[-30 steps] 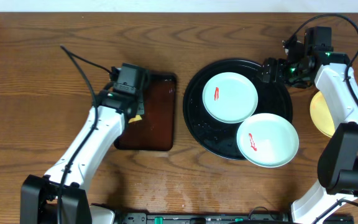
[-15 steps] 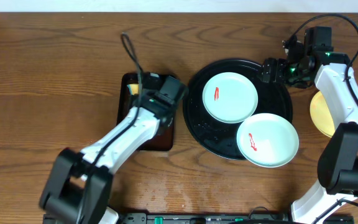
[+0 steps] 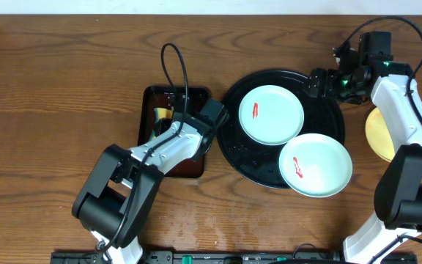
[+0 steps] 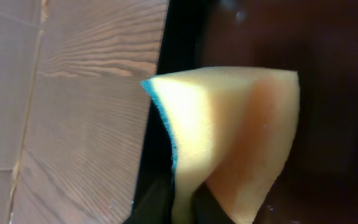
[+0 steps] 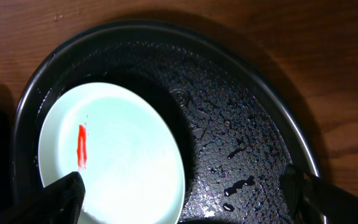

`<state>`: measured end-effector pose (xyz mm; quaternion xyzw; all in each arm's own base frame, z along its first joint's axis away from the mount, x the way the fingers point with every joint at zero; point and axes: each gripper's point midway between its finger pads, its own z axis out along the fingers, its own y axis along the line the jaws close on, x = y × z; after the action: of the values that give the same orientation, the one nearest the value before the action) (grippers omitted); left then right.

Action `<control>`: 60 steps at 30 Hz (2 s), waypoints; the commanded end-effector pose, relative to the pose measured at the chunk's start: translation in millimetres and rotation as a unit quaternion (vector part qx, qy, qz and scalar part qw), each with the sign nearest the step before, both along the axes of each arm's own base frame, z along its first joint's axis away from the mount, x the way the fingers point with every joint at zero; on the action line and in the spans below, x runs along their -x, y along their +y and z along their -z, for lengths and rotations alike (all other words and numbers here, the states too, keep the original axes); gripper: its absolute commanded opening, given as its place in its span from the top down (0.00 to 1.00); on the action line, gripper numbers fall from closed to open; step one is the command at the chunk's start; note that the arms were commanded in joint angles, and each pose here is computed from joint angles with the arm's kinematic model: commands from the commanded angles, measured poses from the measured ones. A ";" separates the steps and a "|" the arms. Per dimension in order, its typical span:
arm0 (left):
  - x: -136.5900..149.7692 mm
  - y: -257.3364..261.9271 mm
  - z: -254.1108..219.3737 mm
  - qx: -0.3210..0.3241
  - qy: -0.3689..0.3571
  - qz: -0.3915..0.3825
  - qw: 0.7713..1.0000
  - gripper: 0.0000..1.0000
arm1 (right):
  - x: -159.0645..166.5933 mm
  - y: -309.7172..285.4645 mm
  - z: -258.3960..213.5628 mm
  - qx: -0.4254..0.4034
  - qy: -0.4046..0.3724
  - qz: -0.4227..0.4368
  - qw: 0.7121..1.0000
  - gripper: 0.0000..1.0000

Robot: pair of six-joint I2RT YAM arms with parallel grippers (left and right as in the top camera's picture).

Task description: Clean dirty plates on tray and stack at the side

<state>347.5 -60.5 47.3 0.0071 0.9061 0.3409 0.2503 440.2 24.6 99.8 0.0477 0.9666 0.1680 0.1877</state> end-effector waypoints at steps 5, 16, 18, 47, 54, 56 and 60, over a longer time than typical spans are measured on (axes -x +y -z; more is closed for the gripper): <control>11.9 -14.4 13.2 0.067 0.034 -0.002 0.997 0.75 | -4.6 2.0 -15.3 0.000 -0.020 -0.003 1.000 0.01; 20.2 -43.2 -8.1 0.182 0.040 0.017 0.982 0.75 | -4.6 2.0 -15.3 0.000 -0.020 -0.003 1.000 0.01; 22.9 -53.3 -9.3 0.215 0.047 0.024 0.975 0.75 | -4.6 2.0 -15.3 0.000 -0.020 -0.003 1.000 0.01; 15.3 -76.1 0.4 0.302 0.058 0.027 0.951 0.81 | -4.6 2.0 -15.3 0.000 -0.020 -0.003 1.000 0.01; 10.1 -66.5 11.1 0.300 0.061 0.010 0.952 0.71 | -4.6 2.0 -15.3 0.000 -0.020 -0.003 1.000 0.01; 9.4 -62.5 11.6 0.300 0.060 0.003 0.952 0.71 | -4.6 2.0 -15.3 0.000 -0.020 -0.003 1.000 0.01; 12.7 -66.6 15.4 0.316 0.074 0.002 0.946 0.71 | -4.6 2.0 -15.3 0.000 -0.020 -0.003 1.000 0.01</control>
<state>340.0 -124.9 39.2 -0.0444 0.9798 0.0442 0.1898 440.2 24.6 99.8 0.0477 0.9666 0.1680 0.1877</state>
